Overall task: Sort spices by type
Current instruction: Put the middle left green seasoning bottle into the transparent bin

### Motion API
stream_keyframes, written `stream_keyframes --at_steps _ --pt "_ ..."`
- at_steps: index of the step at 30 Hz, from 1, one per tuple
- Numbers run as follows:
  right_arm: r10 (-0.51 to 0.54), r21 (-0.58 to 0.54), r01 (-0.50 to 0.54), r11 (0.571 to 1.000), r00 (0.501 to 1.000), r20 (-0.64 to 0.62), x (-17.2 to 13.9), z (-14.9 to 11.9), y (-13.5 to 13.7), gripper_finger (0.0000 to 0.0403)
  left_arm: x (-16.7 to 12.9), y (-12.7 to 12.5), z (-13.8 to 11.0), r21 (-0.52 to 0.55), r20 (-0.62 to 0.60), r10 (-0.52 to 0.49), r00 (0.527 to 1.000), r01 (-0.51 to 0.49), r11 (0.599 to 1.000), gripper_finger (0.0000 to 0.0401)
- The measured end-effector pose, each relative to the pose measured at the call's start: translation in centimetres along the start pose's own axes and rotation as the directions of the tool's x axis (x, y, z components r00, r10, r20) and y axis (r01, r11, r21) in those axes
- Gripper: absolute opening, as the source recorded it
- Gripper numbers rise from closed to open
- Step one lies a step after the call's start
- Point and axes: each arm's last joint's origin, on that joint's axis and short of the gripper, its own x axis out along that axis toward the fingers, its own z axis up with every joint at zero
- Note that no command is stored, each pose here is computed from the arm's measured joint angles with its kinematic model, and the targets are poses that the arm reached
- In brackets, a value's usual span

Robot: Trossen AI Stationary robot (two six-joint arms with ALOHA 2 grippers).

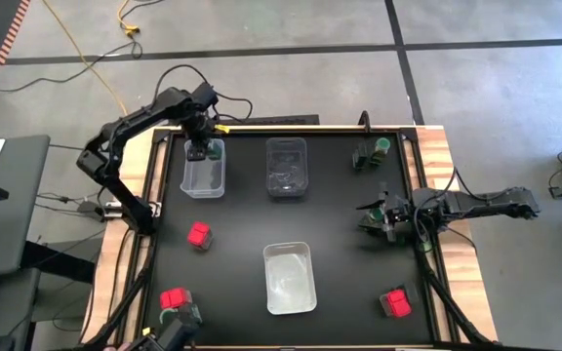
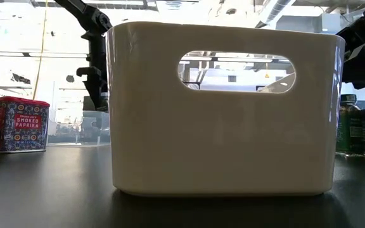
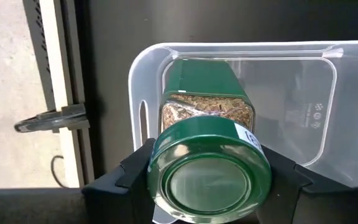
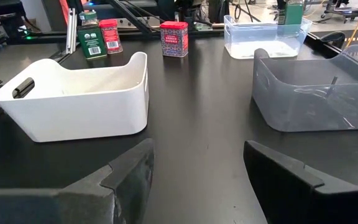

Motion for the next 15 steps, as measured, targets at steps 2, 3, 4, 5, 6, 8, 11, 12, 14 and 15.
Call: stream_keyframes --at_steps 2,3,4,5,6,8,11,12,14,15 --pt "0.000 0.000 0.000 1.000 1.000 0.000 0.0 0.0 0.0 0.0277 0.0 0.1 -0.1 0.000 0.002 0.004 1.000 -0.004 1.000 0.0193" --pt "0.000 0.000 0.000 1.000 1.000 0.000 0.0 0.0 0.0 0.0277 0.1 0.2 0.0 -0.006 0.003 0.005 1.000 -0.005 1.000 0.0193" --pt "0.000 0.000 0.000 1.000 1.000 0.000 0.0 0.0 0.0 0.0277 0.4 0.3 0.0 -0.013 0.002 0.003 1.000 -0.003 1.000 0.0193" --pt "0.000 0.000 0.000 1.000 1.000 0.000 0.0 0.0 0.0 0.0277 0.6 0.4 0.0 -0.022 -0.003 -0.003 1.000 0.003 1.000 0.0193" --pt "0.000 0.000 0.000 1.000 1.000 0.000 0.0 0.0 0.0 0.0277 0.9 0.6 0.0 -0.029 -0.011 -0.012 1.000 0.012 1.000 0.0193" --pt "0.000 0.000 0.000 1.000 1.000 0.000 0.0 0.0 0.0 0.0277 1.6 0.8 0.1 -0.032 -0.027 -0.034 0.999 0.033 0.999 0.0193" --pt "0.000 0.000 0.000 1.000 1.000 0.000 0.0 0.0 0.0 0.0277 2.5 1.0 0.2 -0.038 -0.049 -0.052 0.997 0.050 0.998 0.0193" --pt "0.000 0.000 0.000 1.000 1.000 0.000 0.0 0.0 0.0 0.0277 2.6 1.0 0.2 -0.033 -0.050 -0.052 0.997 0.050 0.998 0.0193" --pt "0.000 0.000 0.000 1.000 1.000 0.000 0.0 0.0 0.0 0.0277 2.6 1.1 0.2 -0.012 -0.049 -0.046 0.998 0.045 0.999 0.0193" --pt "0.000 0.000 0.000 1.000 1.000 0.000 0.0 0.0 0.0 0.0277 2.6 1.2 0.2 0.000 -0.046 -0.041 0.998 0.041 0.999 0.0193"
